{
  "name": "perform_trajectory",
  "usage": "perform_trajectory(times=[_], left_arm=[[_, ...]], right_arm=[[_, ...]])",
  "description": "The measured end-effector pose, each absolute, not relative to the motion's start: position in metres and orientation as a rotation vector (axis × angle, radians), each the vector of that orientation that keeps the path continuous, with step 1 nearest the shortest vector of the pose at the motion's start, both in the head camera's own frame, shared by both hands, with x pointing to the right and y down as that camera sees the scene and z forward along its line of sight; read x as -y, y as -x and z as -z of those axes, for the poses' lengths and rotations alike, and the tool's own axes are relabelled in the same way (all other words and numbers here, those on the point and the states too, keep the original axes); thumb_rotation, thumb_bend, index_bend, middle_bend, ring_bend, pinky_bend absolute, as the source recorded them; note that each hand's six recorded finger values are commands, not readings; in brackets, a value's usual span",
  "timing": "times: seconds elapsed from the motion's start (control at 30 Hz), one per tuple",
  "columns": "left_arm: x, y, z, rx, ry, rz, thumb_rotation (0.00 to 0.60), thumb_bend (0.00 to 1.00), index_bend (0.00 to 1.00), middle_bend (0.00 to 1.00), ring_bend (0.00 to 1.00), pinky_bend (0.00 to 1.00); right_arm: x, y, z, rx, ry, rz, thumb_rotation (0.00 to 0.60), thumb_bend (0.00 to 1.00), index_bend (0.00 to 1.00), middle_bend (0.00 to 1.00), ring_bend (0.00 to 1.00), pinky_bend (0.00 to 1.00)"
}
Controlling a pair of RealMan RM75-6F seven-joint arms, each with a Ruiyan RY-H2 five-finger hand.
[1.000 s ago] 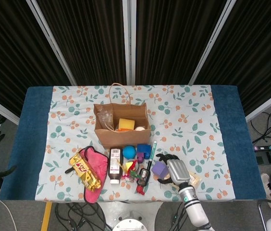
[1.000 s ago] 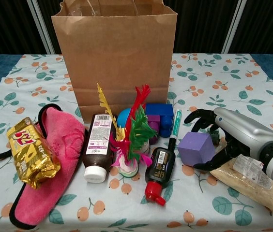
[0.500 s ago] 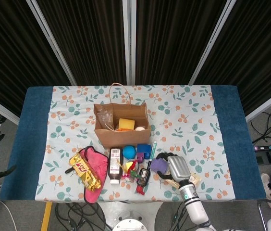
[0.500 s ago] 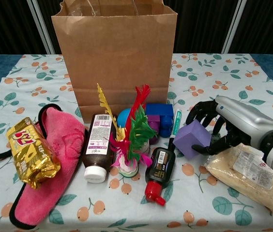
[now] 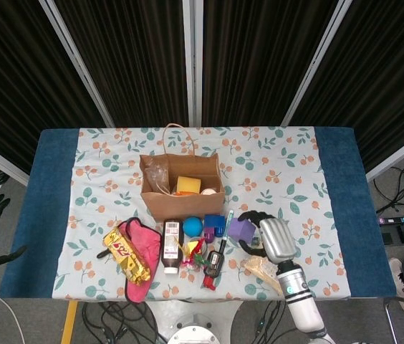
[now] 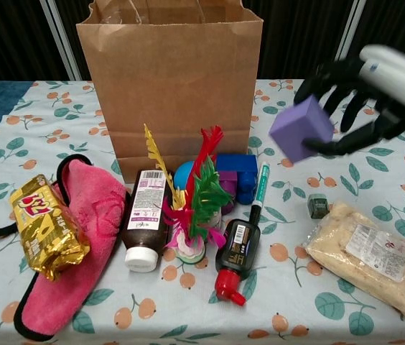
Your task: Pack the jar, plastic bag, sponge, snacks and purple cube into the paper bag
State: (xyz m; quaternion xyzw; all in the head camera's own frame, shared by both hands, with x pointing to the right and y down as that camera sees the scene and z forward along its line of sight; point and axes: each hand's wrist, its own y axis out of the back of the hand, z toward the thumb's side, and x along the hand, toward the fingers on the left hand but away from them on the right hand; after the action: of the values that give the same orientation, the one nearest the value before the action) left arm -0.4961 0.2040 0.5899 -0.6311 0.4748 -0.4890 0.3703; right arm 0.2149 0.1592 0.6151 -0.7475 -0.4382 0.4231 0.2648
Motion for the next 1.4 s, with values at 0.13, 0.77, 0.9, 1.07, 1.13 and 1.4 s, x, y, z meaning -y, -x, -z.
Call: perform_trajectory(times=[0.13, 0.77, 0.9, 1.07, 1.13, 1.4], left_arm=[[-0.203, 0.493, -0.590, -1.218, 1.624, 1.246, 0.600, 0.10, 0.10, 0.16, 0.06, 0.20], [-0.197, 0.497, -0.588, -1.231, 1.604, 1.256, 0.600, 0.10, 0.10, 0.16, 0.06, 0.20], [-0.196, 0.501, -0.587, -1.238, 1.599, 1.257, 0.600, 0.10, 0.10, 0.16, 0.06, 0.20], [-0.195, 0.500, -0.587, -1.235, 1.603, 1.252, 0.600, 0.10, 0.10, 0.16, 0.06, 0.20], [-0.194, 0.498, -0.587, -1.230, 1.607, 1.248, 0.600, 0.10, 0.10, 0.16, 0.06, 0.20], [-0.196, 0.489, -0.589, -1.197, 1.619, 1.242, 0.600, 0.10, 0.10, 0.16, 0.06, 0.20]], right_arm=[[-0.126, -0.228, -0.564, 1.254, 1.886, -1.039, 0.600, 0.24, 0.48, 0.46, 0.39, 0.49], [-0.028, -0.104, -0.547, 1.180, 1.904, -0.823, 0.600, 0.01, 0.34, 0.30, 0.11, 0.21], [-0.026, -0.088, -0.555, 1.152, 1.964, -0.797, 0.600, 0.00, 0.17, 0.18, 0.00, 0.11], [-0.022, -0.091, -0.544, 1.185, 1.957, -0.748, 0.600, 0.00, 0.10, 0.13, 0.00, 0.09], [-0.022, -0.098, -0.537, 1.204, 1.938, -0.736, 0.600, 0.00, 0.10, 0.13, 0.00, 0.09], [-0.037, -0.192, -0.512, 1.181, 1.638, -0.839, 0.600, 0.00, 0.10, 0.15, 0.00, 0.00]])
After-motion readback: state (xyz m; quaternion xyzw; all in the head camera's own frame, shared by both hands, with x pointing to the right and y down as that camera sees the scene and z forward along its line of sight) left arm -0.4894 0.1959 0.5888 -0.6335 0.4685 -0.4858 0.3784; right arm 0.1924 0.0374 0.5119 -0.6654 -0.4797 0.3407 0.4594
